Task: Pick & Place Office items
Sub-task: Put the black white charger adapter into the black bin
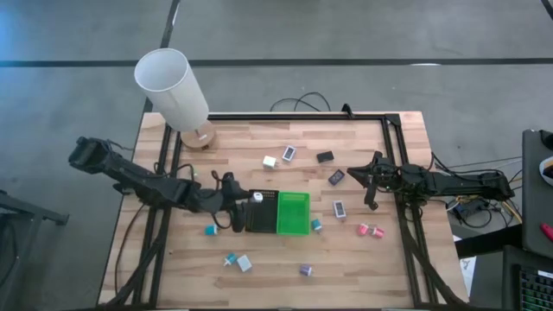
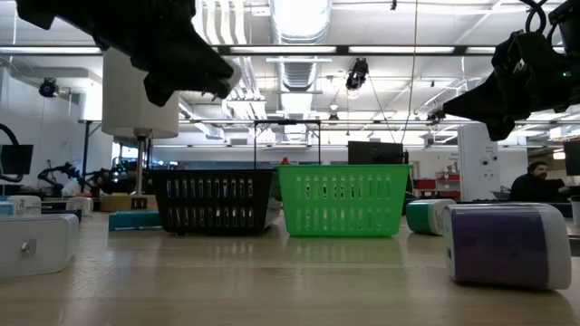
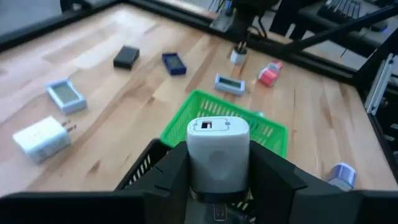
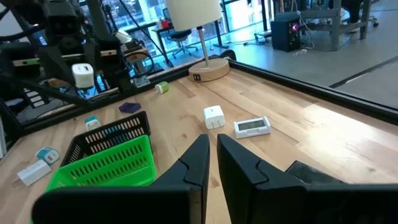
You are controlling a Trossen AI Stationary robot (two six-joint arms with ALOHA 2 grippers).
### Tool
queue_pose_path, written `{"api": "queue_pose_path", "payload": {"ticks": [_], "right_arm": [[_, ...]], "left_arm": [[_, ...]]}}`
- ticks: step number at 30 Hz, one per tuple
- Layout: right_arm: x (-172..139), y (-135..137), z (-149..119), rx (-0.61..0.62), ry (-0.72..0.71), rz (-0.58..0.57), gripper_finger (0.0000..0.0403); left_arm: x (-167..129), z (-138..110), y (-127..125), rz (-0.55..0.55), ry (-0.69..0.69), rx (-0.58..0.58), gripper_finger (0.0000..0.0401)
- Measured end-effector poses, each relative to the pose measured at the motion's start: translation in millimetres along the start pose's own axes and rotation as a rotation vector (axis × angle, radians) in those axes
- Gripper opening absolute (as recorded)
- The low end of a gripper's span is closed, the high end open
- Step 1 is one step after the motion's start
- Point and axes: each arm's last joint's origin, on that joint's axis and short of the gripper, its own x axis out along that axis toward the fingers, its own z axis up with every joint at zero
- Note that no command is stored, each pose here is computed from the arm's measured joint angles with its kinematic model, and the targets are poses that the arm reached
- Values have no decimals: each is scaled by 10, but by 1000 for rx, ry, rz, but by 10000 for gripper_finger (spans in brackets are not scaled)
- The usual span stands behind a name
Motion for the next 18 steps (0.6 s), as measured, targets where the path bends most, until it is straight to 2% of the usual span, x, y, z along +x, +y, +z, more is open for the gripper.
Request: {"api": "queue_pose_path", "payload": {"ticks": [11, 18], "right_arm": [[0, 0, -1, 0, 0, -1, 34], [0, 0, 0, 0, 0, -1, 34]], "left_arm": [[26, -64, 100, 22, 110, -73, 131], [50, 9, 125, 47, 161, -76, 131]]}}
